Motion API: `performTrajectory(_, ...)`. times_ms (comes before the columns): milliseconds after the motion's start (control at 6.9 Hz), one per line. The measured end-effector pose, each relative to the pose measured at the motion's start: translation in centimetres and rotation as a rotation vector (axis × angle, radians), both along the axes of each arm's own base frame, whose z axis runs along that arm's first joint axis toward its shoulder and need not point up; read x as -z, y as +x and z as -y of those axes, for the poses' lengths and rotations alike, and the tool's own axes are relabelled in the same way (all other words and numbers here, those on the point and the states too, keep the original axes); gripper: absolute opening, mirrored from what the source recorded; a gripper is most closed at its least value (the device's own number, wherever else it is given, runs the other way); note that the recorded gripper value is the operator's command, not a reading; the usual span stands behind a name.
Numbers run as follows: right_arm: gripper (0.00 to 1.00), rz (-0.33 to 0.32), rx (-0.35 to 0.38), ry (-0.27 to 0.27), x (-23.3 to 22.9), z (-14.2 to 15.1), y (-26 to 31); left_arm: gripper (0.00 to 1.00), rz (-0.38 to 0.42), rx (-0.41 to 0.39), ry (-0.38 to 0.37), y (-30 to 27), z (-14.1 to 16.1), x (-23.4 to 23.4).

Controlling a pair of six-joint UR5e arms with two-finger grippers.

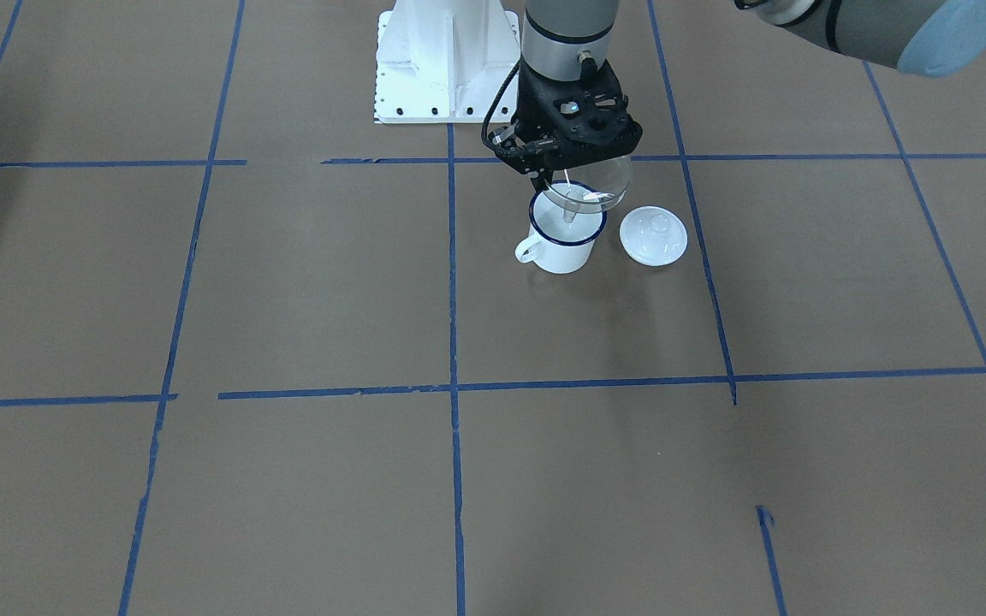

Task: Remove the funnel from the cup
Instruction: 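Grasp the funnel rim with the left gripper and lift it out, then carry the funnel farther from the robot and lower it onto the table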

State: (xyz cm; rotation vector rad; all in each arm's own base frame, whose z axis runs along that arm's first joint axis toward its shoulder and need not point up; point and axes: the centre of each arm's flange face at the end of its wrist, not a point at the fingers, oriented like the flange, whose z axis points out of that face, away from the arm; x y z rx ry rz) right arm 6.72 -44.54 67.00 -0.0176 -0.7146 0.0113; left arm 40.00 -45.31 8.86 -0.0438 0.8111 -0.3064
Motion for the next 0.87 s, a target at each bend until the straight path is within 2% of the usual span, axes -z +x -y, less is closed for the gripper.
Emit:
performTrajectory(290, 1.0, 0.0, 0.0, 0.0, 0.0, 0.0, 0.0, 0.0, -0.017, 0.133, 0.043, -3.9, 4.0, -0.5)
performTrajectory(434, 1.0, 0.0, 0.0, 0.0, 0.0, 0.0, 0.0, 0.0, -0.06, 0.223, 0.044, -5.2, 5.9, -2.0)
performTrajectory(724, 1.0, 0.0, 0.0, 0.0, 0.0, 0.0, 0.0, 0.0, -0.147, 0.399, 0.065, -5.3, 10.2, -6.0)
performTrajectory(869, 1.0, 0.0, 0.0, 0.0, 0.0, 0.0, 0.0, 0.0, -0.171, 0.454, 0.08, -4.3, 13.2, -8.7)
